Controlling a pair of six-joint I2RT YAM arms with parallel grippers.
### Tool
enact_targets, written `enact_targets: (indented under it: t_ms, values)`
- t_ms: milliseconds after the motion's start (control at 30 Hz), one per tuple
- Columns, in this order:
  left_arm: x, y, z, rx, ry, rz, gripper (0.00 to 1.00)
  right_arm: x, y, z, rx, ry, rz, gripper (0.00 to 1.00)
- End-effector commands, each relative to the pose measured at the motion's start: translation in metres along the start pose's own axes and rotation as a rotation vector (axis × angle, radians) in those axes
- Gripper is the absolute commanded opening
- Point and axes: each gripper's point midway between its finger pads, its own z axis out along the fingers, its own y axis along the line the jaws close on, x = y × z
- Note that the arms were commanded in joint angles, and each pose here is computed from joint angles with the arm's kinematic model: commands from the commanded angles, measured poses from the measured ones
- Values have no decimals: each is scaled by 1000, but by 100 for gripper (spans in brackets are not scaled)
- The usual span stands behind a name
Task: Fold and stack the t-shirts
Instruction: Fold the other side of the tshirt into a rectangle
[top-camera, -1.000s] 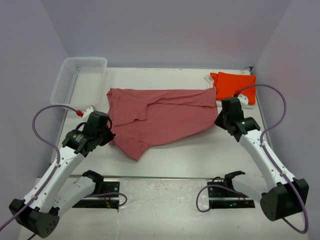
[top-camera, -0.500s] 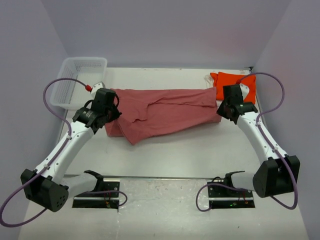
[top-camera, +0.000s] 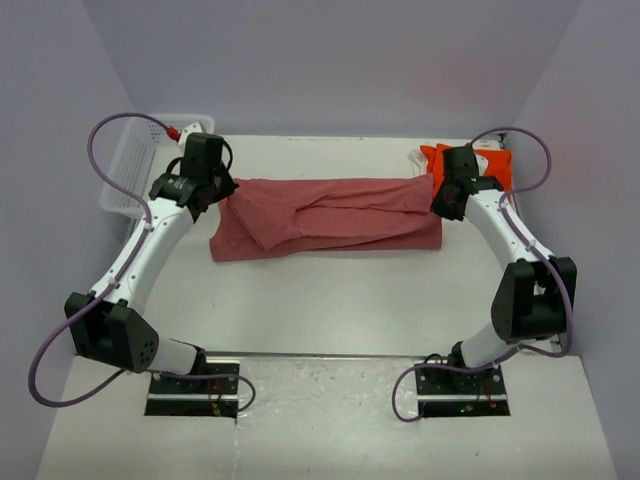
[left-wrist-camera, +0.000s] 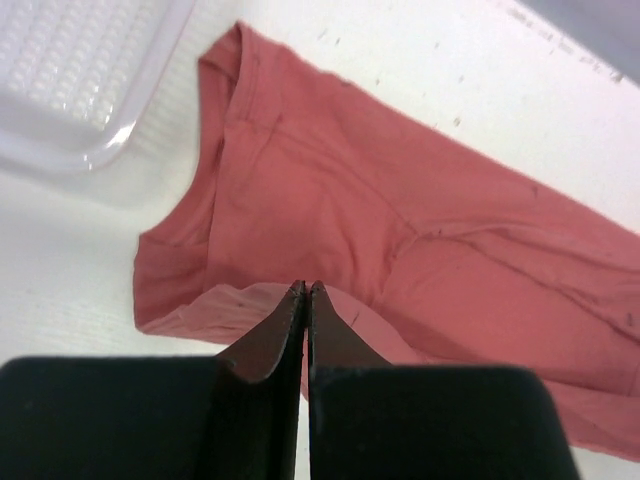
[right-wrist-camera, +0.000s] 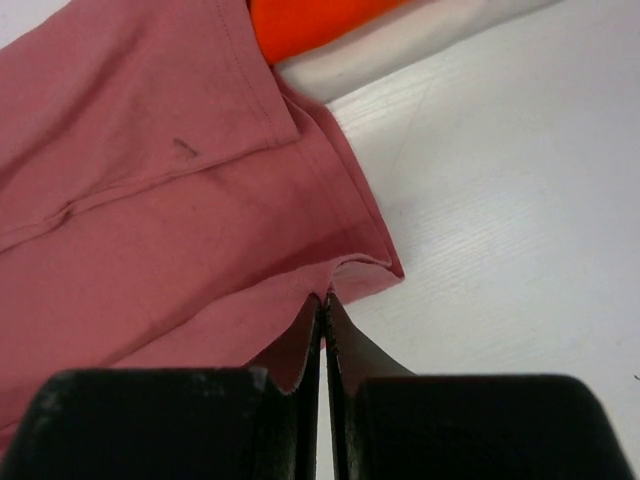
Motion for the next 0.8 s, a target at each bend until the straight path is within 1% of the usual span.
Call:
enact_targets:
  t_ms: [0, 200, 333, 667, 767]
  values:
    - [-48, -16, -3, 38, -103, 7, 0, -23, 14, -4, -48, -30, -21, 0]
    - [-70, -25, 11, 19, -111, 42, 0, -34, 25, -3, -70, -27, -44, 0]
    - [-74, -30, 23, 19, -95, 51, 0, -38, 29, 4, -66, -9, -63, 0]
    - [-58, -32, 68, -14, -39, 93, 0, -38, 36, 33, -44, 45, -85, 0]
    - [-54, -35, 82, -21, -21, 105, 0, -42, 36, 37, -39, 41, -84, 0]
